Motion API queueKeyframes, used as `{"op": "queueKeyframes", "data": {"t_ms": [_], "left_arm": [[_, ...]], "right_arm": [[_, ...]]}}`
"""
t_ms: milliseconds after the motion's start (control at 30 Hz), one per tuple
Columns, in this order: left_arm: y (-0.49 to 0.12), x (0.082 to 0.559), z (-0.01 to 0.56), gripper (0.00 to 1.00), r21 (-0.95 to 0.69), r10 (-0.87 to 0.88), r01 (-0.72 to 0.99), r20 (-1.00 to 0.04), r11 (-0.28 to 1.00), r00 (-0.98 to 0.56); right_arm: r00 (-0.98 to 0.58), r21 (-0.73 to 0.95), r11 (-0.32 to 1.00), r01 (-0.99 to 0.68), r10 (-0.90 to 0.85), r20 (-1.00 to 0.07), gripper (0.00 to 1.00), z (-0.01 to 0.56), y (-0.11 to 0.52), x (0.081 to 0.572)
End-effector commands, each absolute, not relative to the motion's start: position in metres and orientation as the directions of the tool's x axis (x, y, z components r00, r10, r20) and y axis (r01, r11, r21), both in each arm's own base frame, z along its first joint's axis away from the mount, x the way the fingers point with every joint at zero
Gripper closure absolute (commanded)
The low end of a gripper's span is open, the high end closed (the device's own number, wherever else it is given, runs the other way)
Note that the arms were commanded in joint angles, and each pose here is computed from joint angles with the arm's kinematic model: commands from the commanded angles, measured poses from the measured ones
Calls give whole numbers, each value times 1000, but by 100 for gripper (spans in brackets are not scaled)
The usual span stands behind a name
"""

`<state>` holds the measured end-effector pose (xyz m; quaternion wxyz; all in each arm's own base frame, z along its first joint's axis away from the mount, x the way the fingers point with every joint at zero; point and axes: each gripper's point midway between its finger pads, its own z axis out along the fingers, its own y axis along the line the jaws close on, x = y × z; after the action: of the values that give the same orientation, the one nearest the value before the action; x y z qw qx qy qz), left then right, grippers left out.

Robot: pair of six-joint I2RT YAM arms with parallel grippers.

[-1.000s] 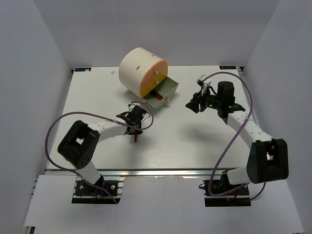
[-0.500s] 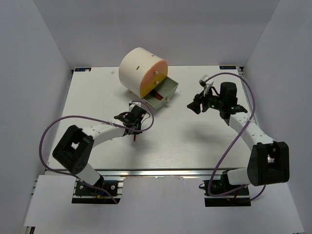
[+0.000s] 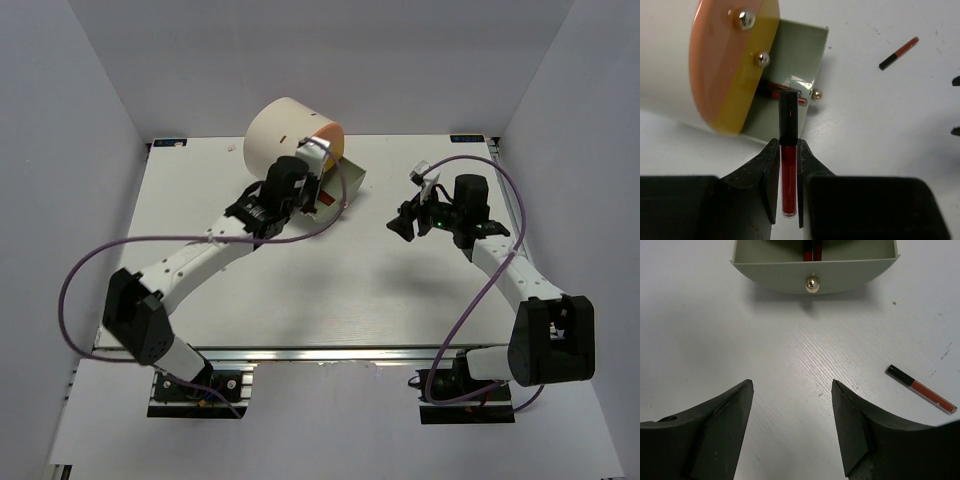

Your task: Organize the makeup

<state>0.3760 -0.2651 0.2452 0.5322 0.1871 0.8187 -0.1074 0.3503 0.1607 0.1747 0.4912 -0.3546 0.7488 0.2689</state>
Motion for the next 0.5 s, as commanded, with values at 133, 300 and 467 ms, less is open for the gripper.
{"op": "queueKeyframes", "data": {"t_ms": [133,300,467], "left_arm": [[-310,446,251,100,277,421,500,-885,820,-200],[-318,478,219,95,356,486,458,-849,815,-206],[-318,490,199,61,386,511,428,-829,817,-228]], "right_arm": [[-217,2,616,-787,-274,-937,28,185,152,347],[-204,-24,632,-775,-286,-936,26,183,140,346],[-233,-10,638,-770,-296,-926,22,174,130,340]]}}
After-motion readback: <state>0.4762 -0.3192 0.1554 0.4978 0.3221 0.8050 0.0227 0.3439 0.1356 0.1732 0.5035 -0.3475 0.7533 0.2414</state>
